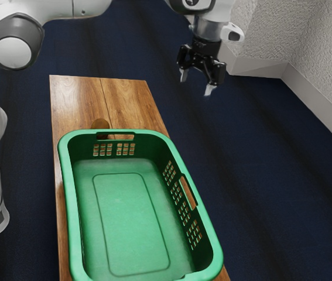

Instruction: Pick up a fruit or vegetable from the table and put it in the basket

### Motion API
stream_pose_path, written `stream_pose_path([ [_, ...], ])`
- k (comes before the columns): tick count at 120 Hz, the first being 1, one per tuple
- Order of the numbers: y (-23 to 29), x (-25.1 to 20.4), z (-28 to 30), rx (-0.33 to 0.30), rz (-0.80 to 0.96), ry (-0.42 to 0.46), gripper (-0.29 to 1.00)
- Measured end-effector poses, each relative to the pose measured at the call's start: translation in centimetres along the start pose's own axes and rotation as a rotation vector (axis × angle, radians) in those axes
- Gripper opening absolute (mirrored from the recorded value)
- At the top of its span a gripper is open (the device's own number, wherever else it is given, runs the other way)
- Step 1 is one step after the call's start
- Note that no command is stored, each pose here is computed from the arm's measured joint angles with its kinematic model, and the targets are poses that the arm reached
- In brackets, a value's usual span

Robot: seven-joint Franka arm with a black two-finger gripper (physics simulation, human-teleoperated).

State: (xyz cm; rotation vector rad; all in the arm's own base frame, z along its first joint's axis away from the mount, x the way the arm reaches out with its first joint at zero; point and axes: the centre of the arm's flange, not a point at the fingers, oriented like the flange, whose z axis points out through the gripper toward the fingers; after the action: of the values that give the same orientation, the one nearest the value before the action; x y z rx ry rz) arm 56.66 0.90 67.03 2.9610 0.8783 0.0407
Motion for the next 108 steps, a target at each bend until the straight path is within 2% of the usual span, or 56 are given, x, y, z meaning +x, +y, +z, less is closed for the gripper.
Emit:
stream_pose_path([
  [21, -1.2, 0.3, -0.1, 0.008, -0.503, -0.038, 0.7],
  [39, -0.6, -0.7, -0.6, 0.01, -0.712, -0.053, 0.7],
  [56, -0.8, -0.3, 0.1, 0.01, -0.771, -0.087, 0.7],
  [62, -1.2, 1.1, 1.3, 0.015, -0.784, -0.109, 0.7],
  [74, -1.9, 2.3, 2.5, 0.008, -0.759, -0.147, 0.7],
  [80, -2.2, 0.4, 2.3, 0.012, -0.714, -0.156, 0.7],
  [88, -4.1, -5.2, 2.3, 0.01, -0.621, -0.174, 0.7],
  [99, -11.6, -9.9, 5.1, -0.015, -0.618, -0.179, 0.7],
  [108, -15.9, -10.8, 7.7, -0.023, -0.663, -0.167, 0.7],
])
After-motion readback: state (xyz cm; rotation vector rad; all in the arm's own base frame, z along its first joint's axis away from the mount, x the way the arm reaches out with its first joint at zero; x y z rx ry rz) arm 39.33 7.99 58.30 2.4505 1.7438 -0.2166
